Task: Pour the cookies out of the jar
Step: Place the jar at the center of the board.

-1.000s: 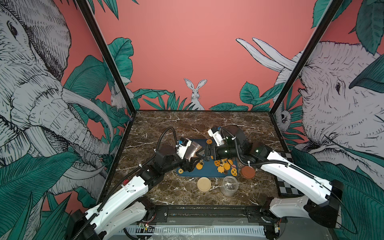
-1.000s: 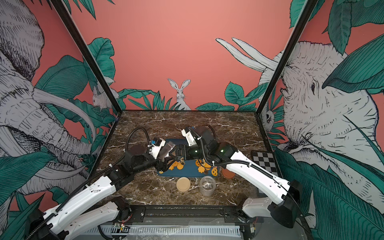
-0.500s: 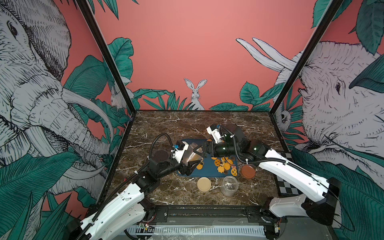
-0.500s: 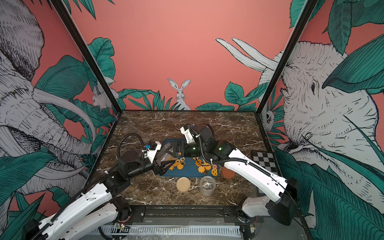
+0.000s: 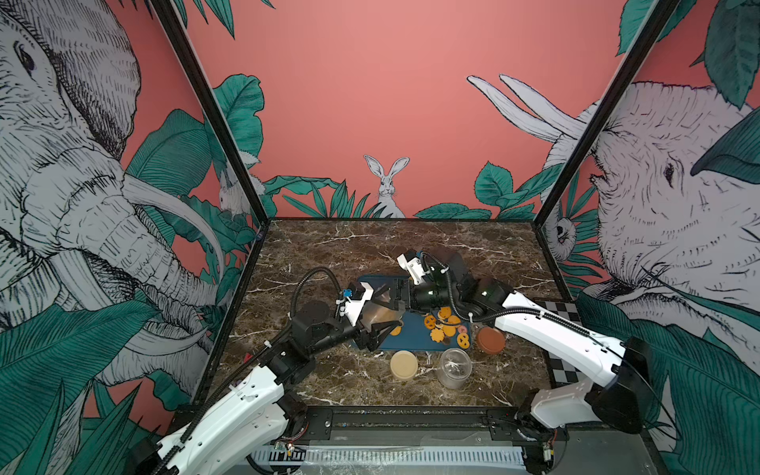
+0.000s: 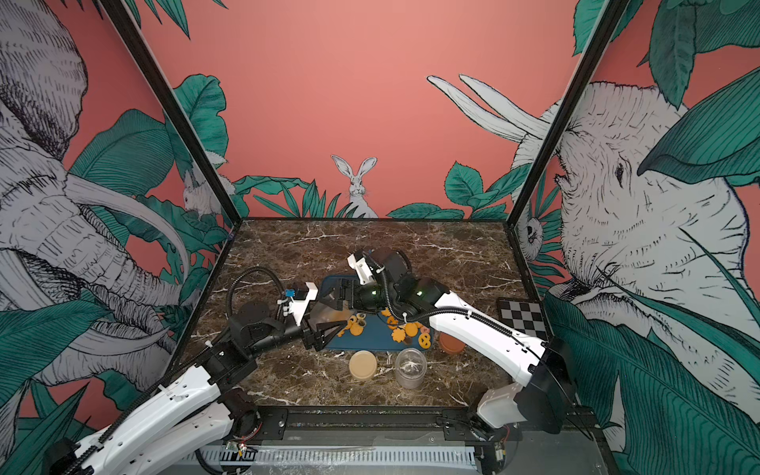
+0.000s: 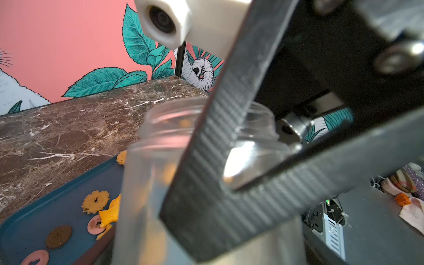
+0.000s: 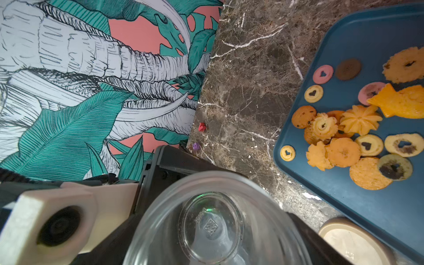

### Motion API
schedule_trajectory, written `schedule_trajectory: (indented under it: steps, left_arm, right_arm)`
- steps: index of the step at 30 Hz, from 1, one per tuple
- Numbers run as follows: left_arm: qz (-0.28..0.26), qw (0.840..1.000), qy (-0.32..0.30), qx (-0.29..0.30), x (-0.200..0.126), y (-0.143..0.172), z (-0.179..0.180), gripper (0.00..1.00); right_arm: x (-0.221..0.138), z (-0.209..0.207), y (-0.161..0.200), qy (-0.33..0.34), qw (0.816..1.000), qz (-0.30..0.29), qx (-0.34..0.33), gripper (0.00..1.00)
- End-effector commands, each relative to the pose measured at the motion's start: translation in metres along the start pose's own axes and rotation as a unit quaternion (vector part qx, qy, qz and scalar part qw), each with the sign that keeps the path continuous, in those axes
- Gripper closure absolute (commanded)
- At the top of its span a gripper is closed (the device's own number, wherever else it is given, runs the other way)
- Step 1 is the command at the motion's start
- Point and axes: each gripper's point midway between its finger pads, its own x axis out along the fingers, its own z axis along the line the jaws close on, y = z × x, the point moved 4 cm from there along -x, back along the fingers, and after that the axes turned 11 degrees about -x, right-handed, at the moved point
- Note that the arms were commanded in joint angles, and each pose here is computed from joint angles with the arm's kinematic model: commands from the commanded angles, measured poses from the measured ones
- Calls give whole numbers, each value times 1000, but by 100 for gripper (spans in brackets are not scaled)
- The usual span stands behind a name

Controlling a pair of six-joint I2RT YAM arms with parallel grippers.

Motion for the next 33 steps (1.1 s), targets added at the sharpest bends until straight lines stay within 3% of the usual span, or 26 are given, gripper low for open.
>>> schedule_trajectory:
  steps: [1,8,13,15,19,20,21,23,25,27,29,30,31,33]
  left_arm:
    - [-41,998,23,29,-5,-17,-10,100]
    - [-36,999,17,27,-4,-16,-8,100]
    - [-32,999,13,24,-3,-13,-6,100]
    - [-32,999,3,21,-3,-13,-4,100]
    - [-22,1000,-15,14,0,-11,2,100]
    - [-23,999,-22,12,0,-11,4,100]
    - [-24,999,-34,9,0,-11,7,100]
    - [-29,997,-76,-2,-2,-12,19,100]
    - [-33,988,-146,-26,-7,-11,37,67]
    - [-39,975,-214,-53,-15,-11,53,53]
    - [-38,968,-243,-55,-21,-13,58,48]
    - [-41,961,-266,-61,-25,-14,63,32]
    - [-42,953,-293,-68,-31,-14,67,5]
    - [-40,937,-338,-75,-43,-16,74,0]
  right_arm:
    - [4,11,-3,-27,1000,-3,-4,11]
    - [2,7,3,-12,1000,6,-9,3]
    - [3,5,7,-7,1000,15,-11,13]
    - [4,4,8,-4,1000,17,-11,27]
    - [3,3,8,4,1000,21,-18,83]
    - [2,3,8,7,1000,21,-21,91]
    - [0,3,7,11,999,20,-25,100]
    - [-3,2,6,24,999,17,-37,100]
    - [-9,0,2,48,997,10,-52,100]
    - [-13,-2,-2,70,995,3,-68,100]
    - [-16,-7,-5,94,992,-3,-82,100]
    - [-16,-9,-7,104,990,-9,-89,100]
    - [-17,-13,-8,117,988,-14,-96,100]
    - [-15,-21,-10,142,984,-19,-108,100]
